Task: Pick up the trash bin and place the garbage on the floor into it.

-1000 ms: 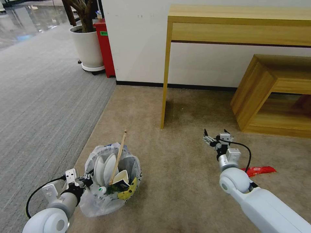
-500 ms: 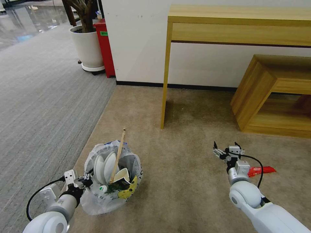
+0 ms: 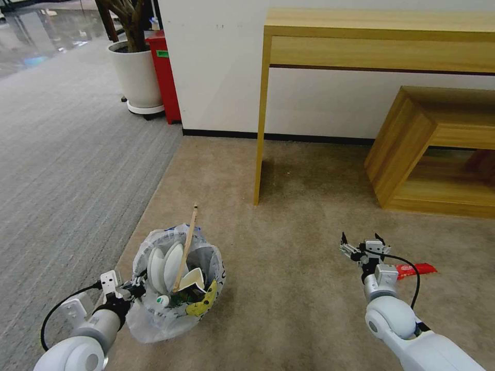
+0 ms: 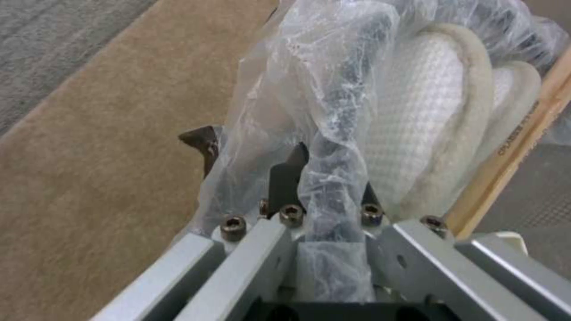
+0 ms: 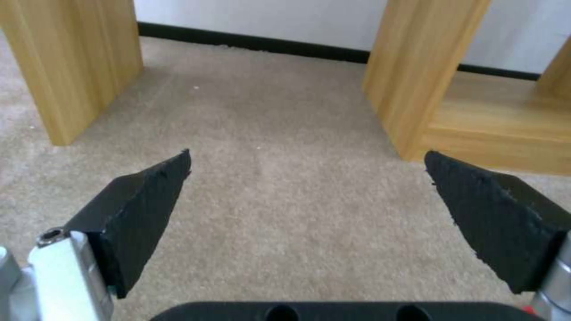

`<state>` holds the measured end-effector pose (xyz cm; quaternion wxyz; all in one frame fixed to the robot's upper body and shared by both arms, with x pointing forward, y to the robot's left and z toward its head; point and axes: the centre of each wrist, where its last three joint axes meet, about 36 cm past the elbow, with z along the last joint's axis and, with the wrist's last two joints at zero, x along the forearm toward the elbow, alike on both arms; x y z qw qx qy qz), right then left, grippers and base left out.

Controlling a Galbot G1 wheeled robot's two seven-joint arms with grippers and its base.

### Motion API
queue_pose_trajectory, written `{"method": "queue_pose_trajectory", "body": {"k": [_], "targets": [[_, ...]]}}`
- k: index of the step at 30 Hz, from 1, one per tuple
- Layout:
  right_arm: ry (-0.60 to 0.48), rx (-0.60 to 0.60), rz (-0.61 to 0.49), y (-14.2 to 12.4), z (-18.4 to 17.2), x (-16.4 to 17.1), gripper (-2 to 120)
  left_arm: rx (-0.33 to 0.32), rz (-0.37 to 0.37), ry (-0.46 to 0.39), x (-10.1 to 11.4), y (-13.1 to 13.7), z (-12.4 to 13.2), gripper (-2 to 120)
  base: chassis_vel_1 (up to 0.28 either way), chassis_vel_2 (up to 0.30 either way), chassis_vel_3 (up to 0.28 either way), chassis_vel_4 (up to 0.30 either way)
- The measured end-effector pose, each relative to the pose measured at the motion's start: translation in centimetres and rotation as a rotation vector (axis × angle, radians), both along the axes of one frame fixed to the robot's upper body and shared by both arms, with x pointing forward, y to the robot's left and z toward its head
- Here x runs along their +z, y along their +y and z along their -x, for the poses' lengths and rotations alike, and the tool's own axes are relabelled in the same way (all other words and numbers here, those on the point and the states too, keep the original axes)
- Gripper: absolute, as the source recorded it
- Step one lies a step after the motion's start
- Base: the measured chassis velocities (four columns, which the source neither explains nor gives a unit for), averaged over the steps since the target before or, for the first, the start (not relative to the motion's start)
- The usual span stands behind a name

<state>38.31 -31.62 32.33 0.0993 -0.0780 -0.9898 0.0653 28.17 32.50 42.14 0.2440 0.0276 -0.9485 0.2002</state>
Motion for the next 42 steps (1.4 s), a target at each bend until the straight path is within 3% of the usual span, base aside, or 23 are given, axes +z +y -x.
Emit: {"method": "queue_pose_trajectory", "body": {"k": [20,42], "targets": [[-0.029,0.029,0.009,0.16,-0.19,-0.43,100,-0.008,0.015,0.005,-0.27,0.13,-0.46,1,-0.018,-0.018,-0.019,-0.021],[-0.081,0.021,0.016,-0.46,0.62,-0.54,100,-0.023,0.016,0.007,-0.21,-0.05,-0.27,1,-0.092,-0.088,-0.094,-0.098]]}}
